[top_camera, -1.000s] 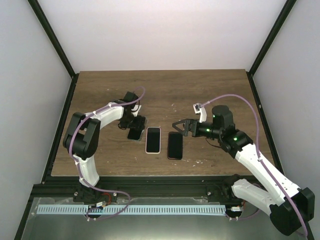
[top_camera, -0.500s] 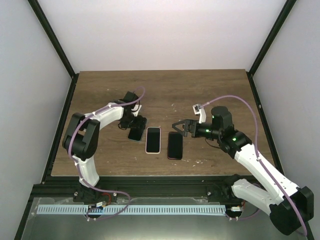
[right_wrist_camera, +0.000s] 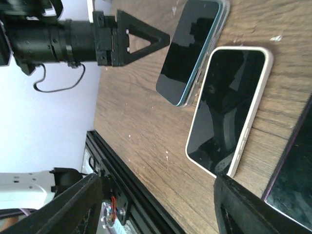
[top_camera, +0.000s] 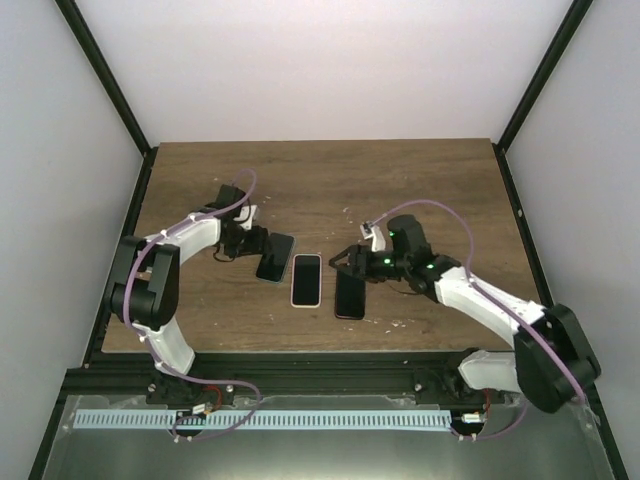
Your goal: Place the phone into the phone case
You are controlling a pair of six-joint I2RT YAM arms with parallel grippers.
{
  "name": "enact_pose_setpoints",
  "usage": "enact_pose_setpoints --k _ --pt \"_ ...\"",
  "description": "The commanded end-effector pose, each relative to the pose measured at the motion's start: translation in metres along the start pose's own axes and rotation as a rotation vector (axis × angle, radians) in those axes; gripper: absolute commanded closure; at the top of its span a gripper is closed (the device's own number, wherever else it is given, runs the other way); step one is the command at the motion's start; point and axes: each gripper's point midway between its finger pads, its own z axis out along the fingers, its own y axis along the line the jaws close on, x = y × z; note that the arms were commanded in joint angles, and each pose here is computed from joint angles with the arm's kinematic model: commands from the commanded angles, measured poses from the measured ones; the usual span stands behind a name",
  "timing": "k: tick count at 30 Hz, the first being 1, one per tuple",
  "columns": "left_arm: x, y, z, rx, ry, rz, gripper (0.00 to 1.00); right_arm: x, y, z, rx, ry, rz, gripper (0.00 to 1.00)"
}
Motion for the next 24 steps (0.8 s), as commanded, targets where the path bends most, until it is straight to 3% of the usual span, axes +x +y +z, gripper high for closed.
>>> enact_pose_setpoints --k 1,5,16,24 --pt "-0.009 -0.003 -0.004 0.115 -0.063 -0.053 0.34 -0.011 0.022 0.030 -0.030 0.000 -0.027 0.40" --pt "-0.010 0.002 -0.009 0.184 -0.107 -0.126 0.34 0.005 0.022 0.076 0.015 0.083 -0.019 0.47" --pt "-0.001 -0.005 0.001 0.286 -0.120 -0.233 0.36 0.045 0.016 0.179 0.113 0.258 0.013 0.46" --pt "0.007 -0.004 0.006 0.294 -0.103 -0.242 0.43 0.049 -0.033 0.195 0.315 0.269 0.051 0.46"
